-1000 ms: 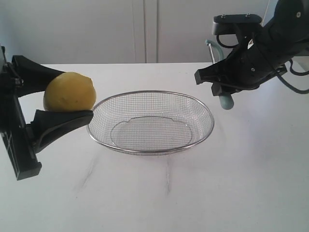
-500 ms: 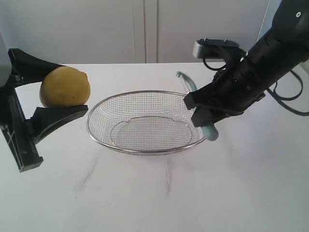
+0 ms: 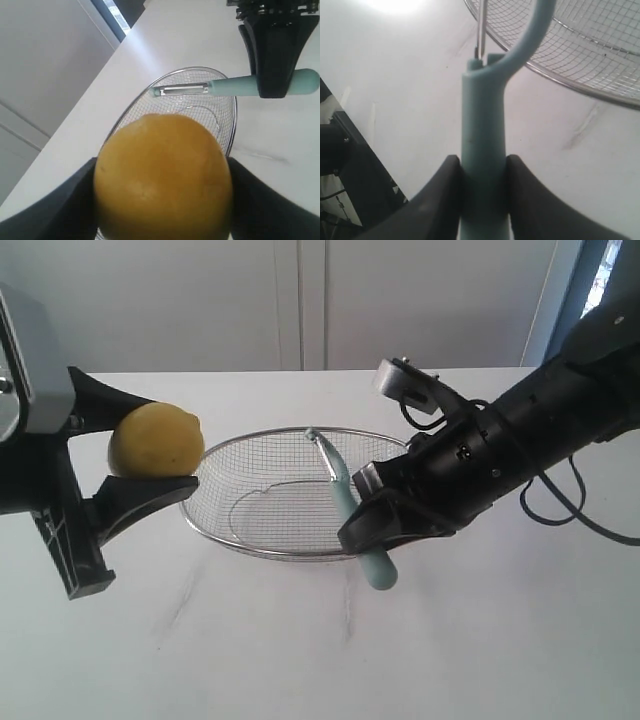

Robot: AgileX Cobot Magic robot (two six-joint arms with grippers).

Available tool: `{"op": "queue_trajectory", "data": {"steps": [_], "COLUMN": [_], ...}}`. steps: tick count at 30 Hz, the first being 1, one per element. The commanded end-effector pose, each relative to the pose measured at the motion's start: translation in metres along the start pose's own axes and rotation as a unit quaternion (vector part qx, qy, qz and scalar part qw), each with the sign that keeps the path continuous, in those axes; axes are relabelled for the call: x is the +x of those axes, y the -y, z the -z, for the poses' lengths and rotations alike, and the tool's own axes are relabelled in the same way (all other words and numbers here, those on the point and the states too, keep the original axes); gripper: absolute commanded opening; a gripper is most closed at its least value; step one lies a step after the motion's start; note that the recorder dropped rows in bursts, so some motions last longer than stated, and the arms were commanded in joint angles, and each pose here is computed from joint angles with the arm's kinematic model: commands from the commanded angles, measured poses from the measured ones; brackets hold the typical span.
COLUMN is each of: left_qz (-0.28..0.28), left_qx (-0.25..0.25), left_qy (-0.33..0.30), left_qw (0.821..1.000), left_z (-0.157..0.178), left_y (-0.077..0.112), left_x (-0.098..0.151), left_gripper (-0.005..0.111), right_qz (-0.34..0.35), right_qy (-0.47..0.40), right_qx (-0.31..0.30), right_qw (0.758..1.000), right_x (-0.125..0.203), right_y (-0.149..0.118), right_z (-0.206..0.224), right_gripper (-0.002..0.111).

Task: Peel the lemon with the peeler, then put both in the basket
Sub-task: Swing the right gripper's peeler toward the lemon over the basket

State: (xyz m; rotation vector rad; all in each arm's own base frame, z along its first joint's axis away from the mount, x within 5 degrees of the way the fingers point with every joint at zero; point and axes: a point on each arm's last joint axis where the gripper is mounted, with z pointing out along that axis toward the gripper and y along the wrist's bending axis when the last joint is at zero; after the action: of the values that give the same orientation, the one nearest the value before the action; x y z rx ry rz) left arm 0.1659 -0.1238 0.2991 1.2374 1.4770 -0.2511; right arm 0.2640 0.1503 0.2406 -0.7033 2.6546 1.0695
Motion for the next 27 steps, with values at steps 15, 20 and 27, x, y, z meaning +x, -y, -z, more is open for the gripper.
{"op": "queue_trajectory", "data": {"steps": [15,20,27], "left_qz": [-0.013,-0.013,-0.009], "left_qx": [0.07,0.07,0.068], "left_qy": [0.079,0.079,0.081], "left_qw": [0.994,0.994,0.994], "left_z": [-0.019,-0.019,-0.019], "left_y": [0.004,0.004,0.003], "left_x": [-0.013,-0.013,-0.014], "left_gripper": [0.0,0.0,0.0], "right_qz": [0.053,0.039,0.014], "right_qy": [-0.015,-0.002,0.007], "right_qx": [-0.04,-0.055,-0.076], "right_qw": [0.998,0.998,0.997], "right_x": [0.007,0.009,0.017], "right_y": [-0.036,-0.045,-0.043], "right_z": [-0.029,-0.037,-0.045], "right_gripper": [0.0,0.0,0.0]}}
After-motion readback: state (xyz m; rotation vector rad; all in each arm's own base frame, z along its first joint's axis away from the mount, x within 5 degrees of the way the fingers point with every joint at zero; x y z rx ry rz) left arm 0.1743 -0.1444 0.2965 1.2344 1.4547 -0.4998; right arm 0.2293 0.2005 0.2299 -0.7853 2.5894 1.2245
